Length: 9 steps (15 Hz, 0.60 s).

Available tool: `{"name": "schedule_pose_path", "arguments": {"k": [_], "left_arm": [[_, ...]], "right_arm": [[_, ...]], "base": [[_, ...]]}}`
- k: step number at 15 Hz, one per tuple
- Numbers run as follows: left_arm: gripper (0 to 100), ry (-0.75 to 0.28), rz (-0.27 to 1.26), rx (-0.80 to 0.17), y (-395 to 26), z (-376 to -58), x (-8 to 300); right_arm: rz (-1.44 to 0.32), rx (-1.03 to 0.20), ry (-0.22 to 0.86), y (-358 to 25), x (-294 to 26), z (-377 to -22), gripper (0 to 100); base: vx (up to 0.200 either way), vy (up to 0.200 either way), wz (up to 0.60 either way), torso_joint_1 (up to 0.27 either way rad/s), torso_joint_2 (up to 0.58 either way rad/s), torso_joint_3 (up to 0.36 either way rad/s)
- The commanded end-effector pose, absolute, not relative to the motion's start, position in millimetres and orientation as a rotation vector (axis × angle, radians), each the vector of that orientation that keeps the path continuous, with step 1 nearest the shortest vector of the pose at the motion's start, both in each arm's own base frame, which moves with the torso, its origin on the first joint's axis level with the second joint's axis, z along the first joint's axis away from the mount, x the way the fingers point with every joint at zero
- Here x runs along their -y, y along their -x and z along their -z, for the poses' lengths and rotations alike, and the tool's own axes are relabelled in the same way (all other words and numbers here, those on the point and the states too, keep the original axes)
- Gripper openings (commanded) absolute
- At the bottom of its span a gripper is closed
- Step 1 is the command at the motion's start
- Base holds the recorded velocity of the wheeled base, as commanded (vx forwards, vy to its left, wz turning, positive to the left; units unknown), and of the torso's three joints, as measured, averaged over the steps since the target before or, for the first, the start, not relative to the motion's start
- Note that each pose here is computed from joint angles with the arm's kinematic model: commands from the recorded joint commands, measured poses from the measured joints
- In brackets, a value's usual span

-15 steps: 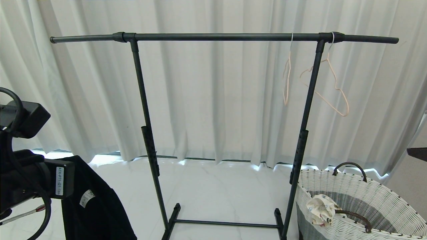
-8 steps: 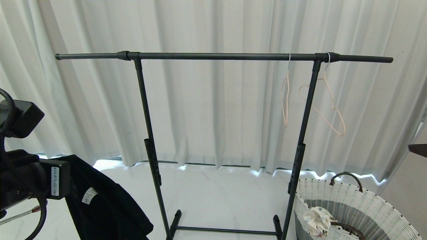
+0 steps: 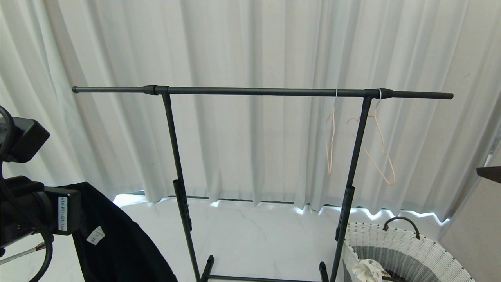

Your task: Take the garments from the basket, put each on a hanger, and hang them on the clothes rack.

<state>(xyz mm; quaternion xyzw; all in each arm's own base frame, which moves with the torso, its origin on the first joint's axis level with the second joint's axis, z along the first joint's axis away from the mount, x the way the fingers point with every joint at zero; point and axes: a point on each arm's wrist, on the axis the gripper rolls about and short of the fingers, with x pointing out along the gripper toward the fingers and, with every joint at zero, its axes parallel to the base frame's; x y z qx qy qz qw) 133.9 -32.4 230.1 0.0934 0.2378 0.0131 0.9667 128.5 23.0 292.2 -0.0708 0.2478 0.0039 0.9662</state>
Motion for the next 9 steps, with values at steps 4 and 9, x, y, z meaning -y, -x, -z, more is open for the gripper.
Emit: {"name": "schedule_pose_path", "arguments": {"k": [4,9], "left_arm": [[0,-0.19,-0.027,-0.483,-135,-230,33],[0,-0.188,-0.022,-0.48,-134,-230,33]], "right_arm": [[-0.007,-0.493,0.142,-136,-25,-292,100],[-0.041,-0.485,0.111,-157,-23,-289,100]], "base": [[0.0,0.0,0.0,0.238,-0.52,-0.282],[0.08,0.0,0.0,0.075,-0.16,-0.09]]}}
